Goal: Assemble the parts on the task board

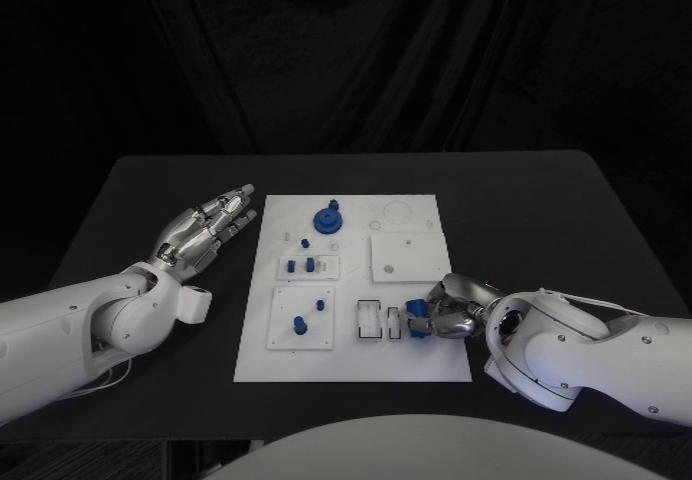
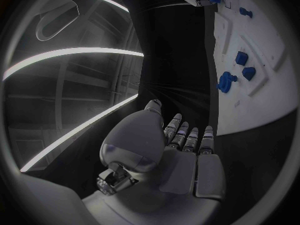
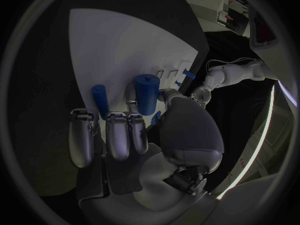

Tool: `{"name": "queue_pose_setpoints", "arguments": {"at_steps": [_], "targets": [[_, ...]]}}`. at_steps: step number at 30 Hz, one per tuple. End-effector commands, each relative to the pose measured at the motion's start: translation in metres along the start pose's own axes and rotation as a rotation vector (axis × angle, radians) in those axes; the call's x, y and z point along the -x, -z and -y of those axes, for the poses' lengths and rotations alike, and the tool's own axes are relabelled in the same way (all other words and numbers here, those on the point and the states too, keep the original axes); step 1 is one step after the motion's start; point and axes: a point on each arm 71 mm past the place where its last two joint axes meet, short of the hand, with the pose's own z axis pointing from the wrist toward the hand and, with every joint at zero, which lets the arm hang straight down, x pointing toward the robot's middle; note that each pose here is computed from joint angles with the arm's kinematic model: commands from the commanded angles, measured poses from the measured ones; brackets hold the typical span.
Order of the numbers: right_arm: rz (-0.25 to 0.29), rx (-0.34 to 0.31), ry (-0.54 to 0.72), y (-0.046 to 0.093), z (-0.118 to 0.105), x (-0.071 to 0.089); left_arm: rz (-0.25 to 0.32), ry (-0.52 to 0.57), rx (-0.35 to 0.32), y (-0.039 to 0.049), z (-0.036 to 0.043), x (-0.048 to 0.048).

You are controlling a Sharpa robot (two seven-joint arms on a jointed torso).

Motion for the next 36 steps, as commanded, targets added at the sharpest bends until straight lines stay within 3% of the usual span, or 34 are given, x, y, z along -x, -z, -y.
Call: {"name": "queue_pose_setpoints", "arguments": {"at_steps": [1,16,27,33,36], "targets": [[-0.009,-0.004,-0.155,0.003,-0.001,-0.002,-0.014,0.017,-0.010,-0.0009,-0.0001,-0.0025],[-0.057,0.030,-0.192,0.001,-0.013,-0.010,-0.022,0.022,-0.007,-0.0035,-0.0023,-0.0049],[-0.005,0.106,-0.154,0.000,-0.027,-0.011,-0.021,0.021,-0.004,-0.0032,-0.0030,-0.0038],[0.043,0.125,-0.133,0.001,-0.030,-0.009,-0.021,0.022,0.000,-0.0032,-0.0039,-0.0036],[0.043,0.126,-0.116,0.001,-0.031,-0.010,-0.020,0.021,0.002,-0.0030,-0.0043,-0.0034]]}}
